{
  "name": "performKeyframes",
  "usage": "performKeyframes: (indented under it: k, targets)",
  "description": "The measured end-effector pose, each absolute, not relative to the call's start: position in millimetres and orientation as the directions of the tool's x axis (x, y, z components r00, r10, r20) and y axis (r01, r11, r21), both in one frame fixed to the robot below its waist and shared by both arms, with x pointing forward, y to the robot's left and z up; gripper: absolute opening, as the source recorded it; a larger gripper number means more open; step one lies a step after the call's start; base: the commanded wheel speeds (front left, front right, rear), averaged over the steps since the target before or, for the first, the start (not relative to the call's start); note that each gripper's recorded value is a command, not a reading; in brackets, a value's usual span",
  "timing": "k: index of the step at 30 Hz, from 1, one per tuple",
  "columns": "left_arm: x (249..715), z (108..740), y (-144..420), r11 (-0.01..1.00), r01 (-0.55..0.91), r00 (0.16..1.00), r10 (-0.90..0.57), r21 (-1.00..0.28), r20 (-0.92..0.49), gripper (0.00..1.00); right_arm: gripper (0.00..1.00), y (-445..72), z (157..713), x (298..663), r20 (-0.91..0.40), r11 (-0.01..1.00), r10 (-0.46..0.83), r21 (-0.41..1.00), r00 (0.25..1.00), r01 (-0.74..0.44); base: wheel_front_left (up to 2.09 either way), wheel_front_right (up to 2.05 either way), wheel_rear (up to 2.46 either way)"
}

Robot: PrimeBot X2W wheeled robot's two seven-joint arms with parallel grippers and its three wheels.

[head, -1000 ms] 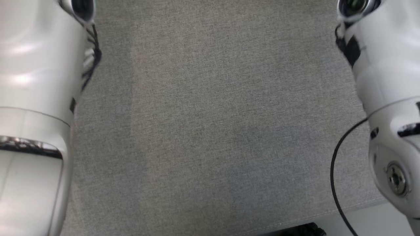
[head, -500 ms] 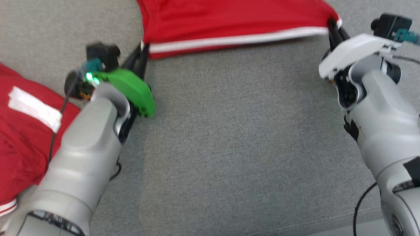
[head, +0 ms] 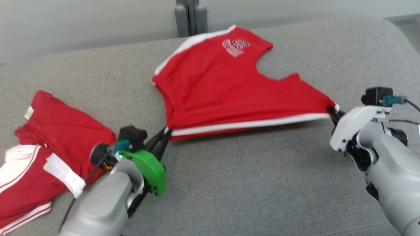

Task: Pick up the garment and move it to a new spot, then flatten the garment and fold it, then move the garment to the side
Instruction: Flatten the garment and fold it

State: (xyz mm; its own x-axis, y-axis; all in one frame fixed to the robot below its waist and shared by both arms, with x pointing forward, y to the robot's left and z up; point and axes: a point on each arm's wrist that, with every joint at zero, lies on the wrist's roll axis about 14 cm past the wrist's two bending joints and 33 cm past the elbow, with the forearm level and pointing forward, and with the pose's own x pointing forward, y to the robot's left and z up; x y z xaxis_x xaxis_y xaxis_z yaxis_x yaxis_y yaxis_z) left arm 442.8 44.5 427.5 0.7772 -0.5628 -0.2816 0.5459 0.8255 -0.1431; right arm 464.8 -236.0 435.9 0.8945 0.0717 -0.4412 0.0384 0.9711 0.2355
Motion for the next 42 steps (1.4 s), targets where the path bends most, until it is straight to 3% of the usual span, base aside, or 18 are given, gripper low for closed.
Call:
performKeyframes:
  k: [11, 19, 25, 31, 42]
  targets:
    - [366.0, 441.4, 36.4, 0.783, 0.601, 0.749, -0.621, -0.16, -0.229, 0.0, 0.0, -253.5, 447.3, 403.2, -0.522, 0.973, 0.142, 0.229, 0.841, -0.022, 0.0, 0.0, 0.0]
    - [324.2, 442.9, 33.3, 0.762, 0.625, 0.721, -0.647, -0.171, -0.245, 0.0, 0.0, -257.6, 434.9, 361.2, -0.642, 0.968, 0.211, 0.243, 0.737, -0.065, 0.0, 0.0, 0.0]
    - [326.4, 455.8, 38.5, 0.78, 0.606, 0.747, -0.626, -0.159, -0.223, 0.0, 0.0, -253.2, 463.3, 383.9, -0.595, 0.965, 0.231, 0.238, 0.77, -0.105, 0.0, 0.0, 0.0]
    - [352.1, 475.0, 49.5, 0.811, 0.571, 0.789, -0.585, -0.129, -0.187, 0.0, 0.0, -228.4, 505.2, 433.0, -0.549, 0.965, 0.259, 0.177, 0.794, -0.192, 0.0, 0.0, 0.0]
    - [396.9, 470.2, 49.6, 0.822, 0.557, 0.797, -0.569, -0.116, -0.203, 0.0, 0.0, -197.7, 515.0, 517.1, -0.635, 0.969, 0.228, 0.073, 0.738, -0.236, 0.0, 0.0, 0.0]
